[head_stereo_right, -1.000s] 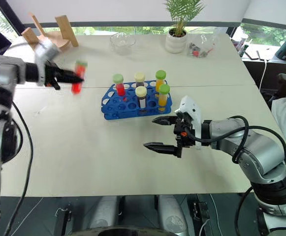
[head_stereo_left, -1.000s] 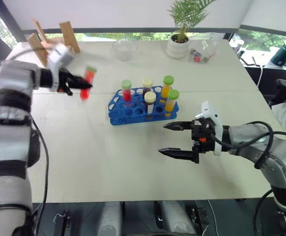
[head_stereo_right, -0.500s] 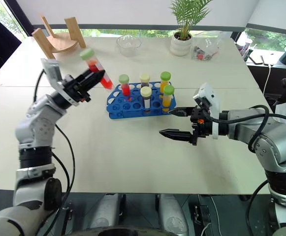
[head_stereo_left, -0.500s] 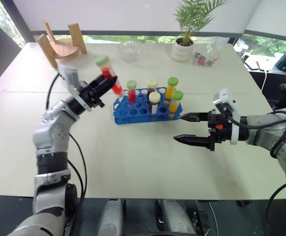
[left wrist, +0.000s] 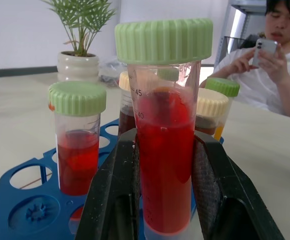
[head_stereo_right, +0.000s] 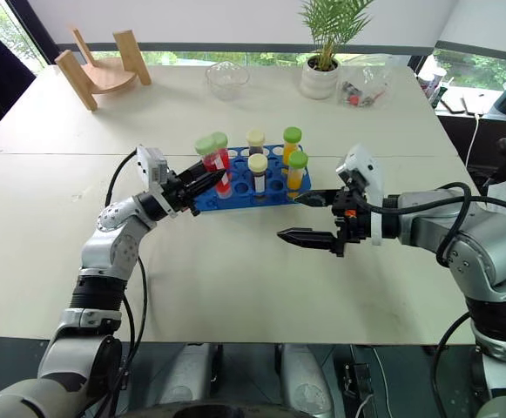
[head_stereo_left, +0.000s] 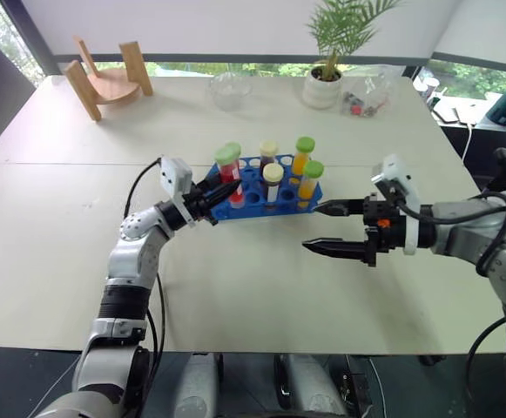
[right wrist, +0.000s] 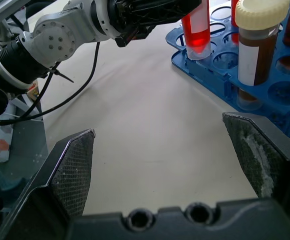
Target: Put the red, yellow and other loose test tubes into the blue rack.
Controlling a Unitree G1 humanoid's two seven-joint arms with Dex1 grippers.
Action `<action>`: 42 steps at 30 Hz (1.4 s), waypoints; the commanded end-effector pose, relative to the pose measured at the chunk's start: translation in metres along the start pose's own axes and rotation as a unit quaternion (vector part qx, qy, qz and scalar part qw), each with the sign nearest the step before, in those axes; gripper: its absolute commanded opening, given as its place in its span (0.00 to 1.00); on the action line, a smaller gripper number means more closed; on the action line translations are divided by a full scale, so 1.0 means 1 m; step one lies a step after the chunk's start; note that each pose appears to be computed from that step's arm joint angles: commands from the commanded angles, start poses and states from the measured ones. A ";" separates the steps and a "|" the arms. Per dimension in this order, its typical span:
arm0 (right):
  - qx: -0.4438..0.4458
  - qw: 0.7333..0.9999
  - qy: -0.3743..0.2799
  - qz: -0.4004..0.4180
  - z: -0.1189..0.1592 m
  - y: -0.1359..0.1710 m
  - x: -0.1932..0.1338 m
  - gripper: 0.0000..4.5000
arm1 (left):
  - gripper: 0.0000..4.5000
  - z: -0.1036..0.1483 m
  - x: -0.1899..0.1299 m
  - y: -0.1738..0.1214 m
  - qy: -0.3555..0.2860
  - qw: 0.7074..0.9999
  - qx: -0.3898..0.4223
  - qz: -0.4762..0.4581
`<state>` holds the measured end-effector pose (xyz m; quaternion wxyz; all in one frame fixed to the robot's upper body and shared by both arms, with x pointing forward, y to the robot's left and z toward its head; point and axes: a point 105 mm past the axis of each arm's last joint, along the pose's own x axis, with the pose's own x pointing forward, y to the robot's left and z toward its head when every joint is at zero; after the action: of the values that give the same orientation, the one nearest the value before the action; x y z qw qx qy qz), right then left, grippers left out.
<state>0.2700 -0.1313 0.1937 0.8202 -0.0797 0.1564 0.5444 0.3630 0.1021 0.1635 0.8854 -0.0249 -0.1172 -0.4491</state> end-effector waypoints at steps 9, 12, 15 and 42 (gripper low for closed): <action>0.007 1.000 -0.028 -0.009 0.000 0.006 -0.004 1.00 | 0.19 0.001 -0.001 0.013 0.009 0.998 0.057 0.017; 0.009 0.999 -0.031 -0.009 -0.001 0.006 -0.002 1.00 | 0.19 -0.002 0.001 0.012 0.012 0.998 0.060 0.014; 0.009 0.999 -0.033 -0.009 -0.001 0.006 0.000 1.00 | 0.19 -0.002 0.003 0.015 0.012 0.998 0.065 0.017; 0.067 0.997 0.023 -0.009 -0.042 -0.003 -0.029 1.00 | 1.00 0.004 -0.155 -0.026 0.329 0.941 0.005 -0.075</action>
<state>0.2551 -0.1676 0.1589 0.8250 -0.0265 0.2224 0.5188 0.2622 0.2121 0.1204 0.8464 0.1322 0.1820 -0.4826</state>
